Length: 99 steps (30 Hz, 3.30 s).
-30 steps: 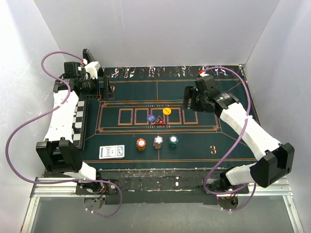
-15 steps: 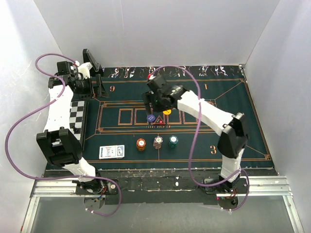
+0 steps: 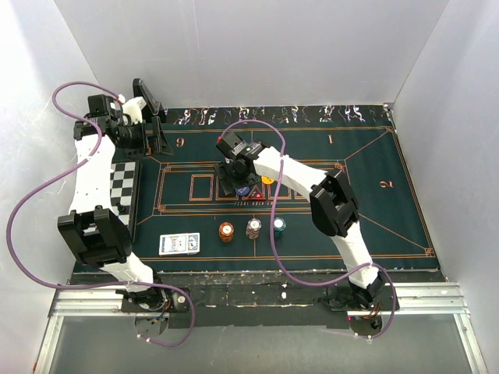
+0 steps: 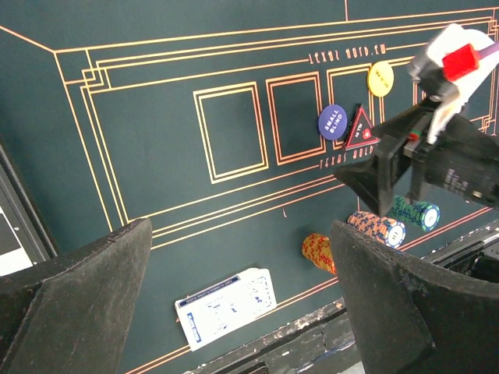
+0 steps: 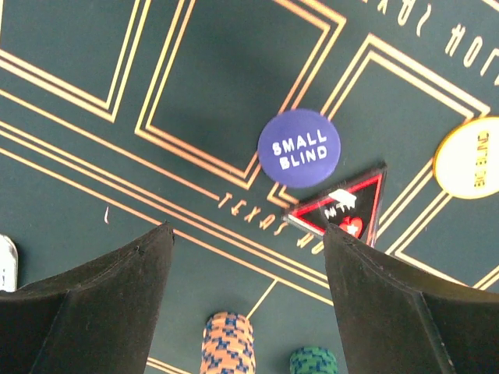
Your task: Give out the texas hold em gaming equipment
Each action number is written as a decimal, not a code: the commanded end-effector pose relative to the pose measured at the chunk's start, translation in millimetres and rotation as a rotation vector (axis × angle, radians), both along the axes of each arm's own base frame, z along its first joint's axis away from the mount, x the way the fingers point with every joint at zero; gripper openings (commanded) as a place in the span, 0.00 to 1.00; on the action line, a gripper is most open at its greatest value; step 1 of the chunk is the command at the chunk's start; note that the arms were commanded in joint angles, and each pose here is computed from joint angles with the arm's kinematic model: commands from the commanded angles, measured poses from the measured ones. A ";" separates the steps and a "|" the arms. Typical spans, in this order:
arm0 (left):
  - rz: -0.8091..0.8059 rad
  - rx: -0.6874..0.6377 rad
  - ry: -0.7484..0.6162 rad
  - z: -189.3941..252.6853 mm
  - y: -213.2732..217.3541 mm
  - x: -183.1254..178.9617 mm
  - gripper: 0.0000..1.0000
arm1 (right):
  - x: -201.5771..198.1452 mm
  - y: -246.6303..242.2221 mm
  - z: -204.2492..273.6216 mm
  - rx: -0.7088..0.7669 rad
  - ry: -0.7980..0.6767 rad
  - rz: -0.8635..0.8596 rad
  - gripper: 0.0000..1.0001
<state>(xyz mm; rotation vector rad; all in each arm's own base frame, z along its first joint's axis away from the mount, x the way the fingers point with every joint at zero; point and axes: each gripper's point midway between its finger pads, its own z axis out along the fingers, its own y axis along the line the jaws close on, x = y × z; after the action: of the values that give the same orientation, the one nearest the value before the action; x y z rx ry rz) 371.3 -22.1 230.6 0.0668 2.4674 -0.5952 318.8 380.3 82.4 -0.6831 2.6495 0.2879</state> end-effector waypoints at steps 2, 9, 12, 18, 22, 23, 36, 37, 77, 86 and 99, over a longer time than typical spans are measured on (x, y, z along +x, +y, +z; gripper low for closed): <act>-0.012 -0.006 -0.057 27.6 -1.4 -1.2 0.98 | 33.8 5.3 11.6 0.046 -0.047 -0.024 0.84; -0.016 -0.004 -0.065 31.9 -2.4 -2.9 0.98 | 41.9 0.4 -11.6 0.048 0.003 -0.054 0.84; -0.015 -0.008 -0.063 32.7 -2.3 -2.8 0.98 | 41.2 2.0 -19.9 0.049 0.020 -0.050 0.84; -0.010 -0.008 -0.068 36.0 -2.5 -3.8 0.98 | 40.8 4.8 -28.2 0.049 0.034 -0.040 0.83; -0.005 -0.004 -0.061 34.3 -1.5 -4.3 0.98 | 39.4 3.9 -34.3 0.042 0.044 -0.043 0.81; -0.005 -0.001 -0.063 34.1 -0.7 -4.6 0.98 | 38.6 4.3 -36.6 0.040 0.046 -0.041 0.80; -0.001 0.002 -0.062 33.5 0.1 -5.9 0.98 | 22.8 -3.0 -56.0 0.000 0.096 -0.040 0.71; -0.001 0.001 -0.061 33.4 0.0 -6.2 0.98 | 20.9 -2.5 -57.2 -0.002 0.100 -0.040 0.70; -0.147 -0.031 -0.045 12.0 -13.5 -18.3 0.98 | 48.6 77.3 52.5 0.414 -0.087 0.014 0.70; -0.216 0.092 -0.013 -23.1 -35.2 -22.7 0.98 | 74.7 -53.2 28.2 0.141 -0.125 -0.271 0.60; -0.226 0.089 -0.016 -27.2 -36.9 -20.5 0.98 | 46.0 -113.0 -13.7 -0.039 0.019 -0.390 0.59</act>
<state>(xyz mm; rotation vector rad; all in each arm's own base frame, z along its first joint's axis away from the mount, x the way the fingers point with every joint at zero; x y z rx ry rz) 349.9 -61.2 189.8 0.3575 2.5462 -0.6146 368.5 268.0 61.9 -0.1990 2.7306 0.1434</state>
